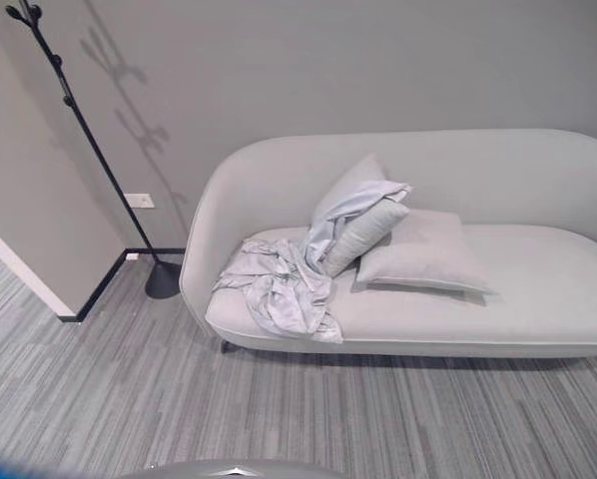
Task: Hang the clothes on the sofa on the clothes rack.
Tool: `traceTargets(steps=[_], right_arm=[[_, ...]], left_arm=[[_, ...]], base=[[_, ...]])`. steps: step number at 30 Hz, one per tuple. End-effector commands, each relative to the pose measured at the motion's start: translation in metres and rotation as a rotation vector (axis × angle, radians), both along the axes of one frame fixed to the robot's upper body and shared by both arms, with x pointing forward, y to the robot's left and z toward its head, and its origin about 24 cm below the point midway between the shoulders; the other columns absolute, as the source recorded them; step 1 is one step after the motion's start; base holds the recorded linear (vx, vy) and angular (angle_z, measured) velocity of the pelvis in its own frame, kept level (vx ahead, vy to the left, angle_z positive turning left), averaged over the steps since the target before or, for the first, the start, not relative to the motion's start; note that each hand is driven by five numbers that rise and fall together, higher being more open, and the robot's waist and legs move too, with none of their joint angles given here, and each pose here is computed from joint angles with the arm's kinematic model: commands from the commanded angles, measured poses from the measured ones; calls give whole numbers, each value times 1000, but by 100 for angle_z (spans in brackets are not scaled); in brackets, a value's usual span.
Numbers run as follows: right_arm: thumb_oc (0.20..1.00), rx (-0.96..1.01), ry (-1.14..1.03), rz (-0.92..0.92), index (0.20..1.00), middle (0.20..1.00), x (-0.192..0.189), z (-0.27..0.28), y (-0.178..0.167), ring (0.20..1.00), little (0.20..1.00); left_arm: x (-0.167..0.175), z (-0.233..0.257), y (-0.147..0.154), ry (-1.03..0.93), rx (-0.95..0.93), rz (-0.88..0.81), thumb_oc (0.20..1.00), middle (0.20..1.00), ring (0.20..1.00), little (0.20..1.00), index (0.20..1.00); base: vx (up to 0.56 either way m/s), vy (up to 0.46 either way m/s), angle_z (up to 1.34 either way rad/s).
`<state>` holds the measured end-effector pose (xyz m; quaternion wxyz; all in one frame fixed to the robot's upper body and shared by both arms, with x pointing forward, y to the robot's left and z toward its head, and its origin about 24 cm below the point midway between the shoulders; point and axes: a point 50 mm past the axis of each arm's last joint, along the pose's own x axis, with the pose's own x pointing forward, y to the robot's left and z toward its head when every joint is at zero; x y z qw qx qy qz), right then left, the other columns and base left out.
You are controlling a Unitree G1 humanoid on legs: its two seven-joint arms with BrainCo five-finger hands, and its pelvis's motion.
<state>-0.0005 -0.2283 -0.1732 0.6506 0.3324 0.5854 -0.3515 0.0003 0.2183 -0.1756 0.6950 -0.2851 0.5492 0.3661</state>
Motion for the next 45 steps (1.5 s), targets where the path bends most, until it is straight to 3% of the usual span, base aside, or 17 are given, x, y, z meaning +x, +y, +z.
traceTargets(steps=[1,9,17,26,37,44,45], right_arm=[[1000,58,-82,36,1000,1000,42,-3,27,1000,1000],[1000,52,-55,37,1000,1000,36,-3,26,1000,1000],[1000,43,-25,174,1000,1000,32,-4,29,1000,1000],[1000,34,-6,204,1000,1000,28,-4,27,1000,1000],[1000,20,5,260,1000,1000,28,-3,23,1000,1000],[1000,-97,-53,578,1000,1000,63,0,17,1000,1000],[1000,-185,-141,733,1000,1000,95,6,14,1000,1000]], left_arm=[[1,0,2,-7,-6,122,1000,1000,1000,1000,1000],[-2,0,2,1,0,159,1000,1000,1000,1000,1000],[16,0,0,-49,11,111,1000,1000,1000,1000,1000],[7,1,7,-16,33,174,1000,1000,1000,1000,1000],[10,1,8,-11,45,124,1000,1000,1000,1000,1000],[36,3,10,-55,89,52,1000,1000,1000,1000,1000],[52,6,13,-108,110,26,1000,1000,1000,1000,1000]], base=[[0,0,0],[-10,-9,-3],[-5,4,-2],[-3,35,-9],[19,78,1],[2,149,7],[6,391,14]])
